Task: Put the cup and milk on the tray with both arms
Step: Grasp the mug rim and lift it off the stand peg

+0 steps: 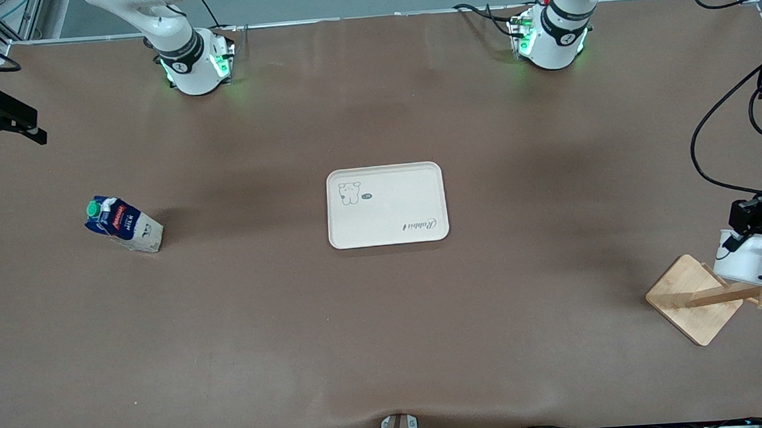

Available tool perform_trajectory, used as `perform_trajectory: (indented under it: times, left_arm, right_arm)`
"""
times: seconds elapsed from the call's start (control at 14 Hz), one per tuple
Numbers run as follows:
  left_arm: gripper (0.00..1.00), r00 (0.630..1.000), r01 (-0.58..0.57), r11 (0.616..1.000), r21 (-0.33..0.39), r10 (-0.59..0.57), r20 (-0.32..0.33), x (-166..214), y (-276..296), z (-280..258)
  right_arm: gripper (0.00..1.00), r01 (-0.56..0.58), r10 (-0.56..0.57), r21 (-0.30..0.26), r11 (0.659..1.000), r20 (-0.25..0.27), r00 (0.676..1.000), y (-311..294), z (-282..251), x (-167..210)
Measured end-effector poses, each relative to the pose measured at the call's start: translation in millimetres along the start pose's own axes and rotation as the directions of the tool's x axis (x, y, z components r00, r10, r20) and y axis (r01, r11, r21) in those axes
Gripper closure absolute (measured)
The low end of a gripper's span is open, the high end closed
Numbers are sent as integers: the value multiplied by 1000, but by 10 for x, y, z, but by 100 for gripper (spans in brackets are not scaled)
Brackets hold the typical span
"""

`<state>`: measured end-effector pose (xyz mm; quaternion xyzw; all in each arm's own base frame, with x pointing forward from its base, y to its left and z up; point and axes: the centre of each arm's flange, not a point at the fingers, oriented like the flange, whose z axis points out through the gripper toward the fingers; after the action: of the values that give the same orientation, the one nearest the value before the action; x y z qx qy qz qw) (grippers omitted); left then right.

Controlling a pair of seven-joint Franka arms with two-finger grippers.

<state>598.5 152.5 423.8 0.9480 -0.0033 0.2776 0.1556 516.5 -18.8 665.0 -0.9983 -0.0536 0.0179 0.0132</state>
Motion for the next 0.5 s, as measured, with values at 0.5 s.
perform_trajectory:
  times: [0.5]
  left_arm:
    - [91,995,-20,991,-129,33,97,-71,303,-131]
  right_arm:
    - [0,-4,4,6,1000,-1,1000,17,0,-2]
